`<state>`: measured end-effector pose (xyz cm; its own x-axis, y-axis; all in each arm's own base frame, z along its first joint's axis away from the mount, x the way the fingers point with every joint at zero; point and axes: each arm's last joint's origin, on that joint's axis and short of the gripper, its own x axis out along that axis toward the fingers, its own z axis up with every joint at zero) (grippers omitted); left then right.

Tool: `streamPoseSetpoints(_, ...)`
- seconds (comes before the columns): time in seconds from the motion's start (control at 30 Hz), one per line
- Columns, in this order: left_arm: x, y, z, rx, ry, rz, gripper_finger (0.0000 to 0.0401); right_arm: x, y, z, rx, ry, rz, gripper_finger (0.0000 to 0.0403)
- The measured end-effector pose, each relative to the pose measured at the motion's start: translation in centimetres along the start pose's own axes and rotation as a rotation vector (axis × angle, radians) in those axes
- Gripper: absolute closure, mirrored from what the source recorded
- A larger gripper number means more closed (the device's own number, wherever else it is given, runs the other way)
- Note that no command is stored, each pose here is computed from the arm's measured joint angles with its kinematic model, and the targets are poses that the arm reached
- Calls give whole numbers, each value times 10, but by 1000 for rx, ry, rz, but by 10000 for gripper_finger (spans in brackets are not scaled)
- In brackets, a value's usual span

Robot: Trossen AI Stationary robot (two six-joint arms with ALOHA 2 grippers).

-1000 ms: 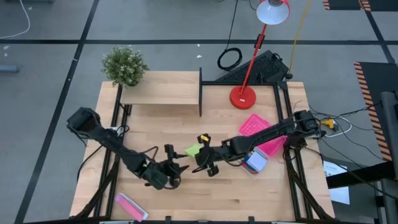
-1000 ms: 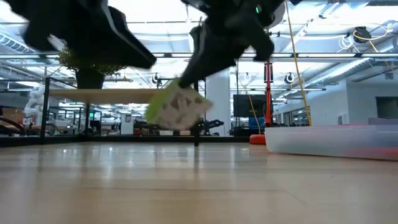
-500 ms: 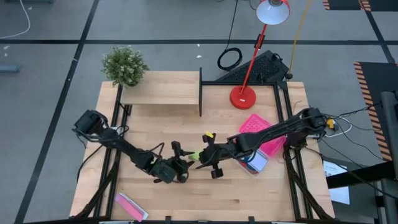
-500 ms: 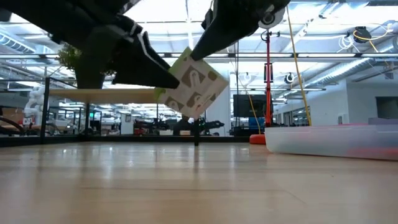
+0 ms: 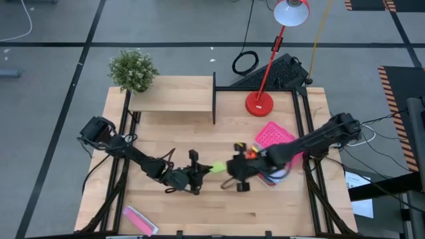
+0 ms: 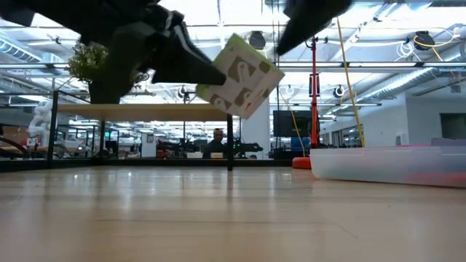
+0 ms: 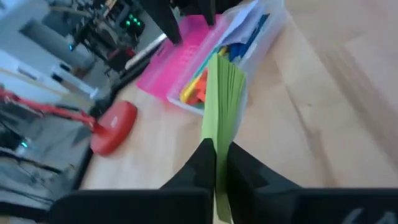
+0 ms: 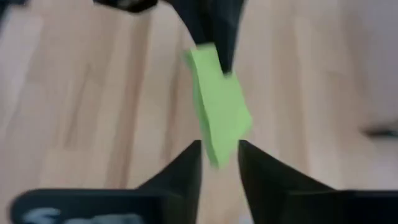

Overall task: Pack school essentials
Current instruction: Put the green sticky notes into the pink supply box

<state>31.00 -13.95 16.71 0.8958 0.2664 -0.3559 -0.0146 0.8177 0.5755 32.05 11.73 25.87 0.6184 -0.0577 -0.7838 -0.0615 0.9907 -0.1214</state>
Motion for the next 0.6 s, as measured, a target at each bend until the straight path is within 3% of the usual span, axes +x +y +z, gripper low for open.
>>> streamPoseSetpoints(0.23,19,30,29,130,-72,-2,384,-65,22,-29,72,36,-171,236)
streamPoseSetpoints(0.47,37,72,63,214,-151,22,389,-110,35,-62,130,53,-277,237)
streamPoseSetpoints(0.6,52,82,75,255,-162,50,383,-128,31,-74,185,46,-322,251)
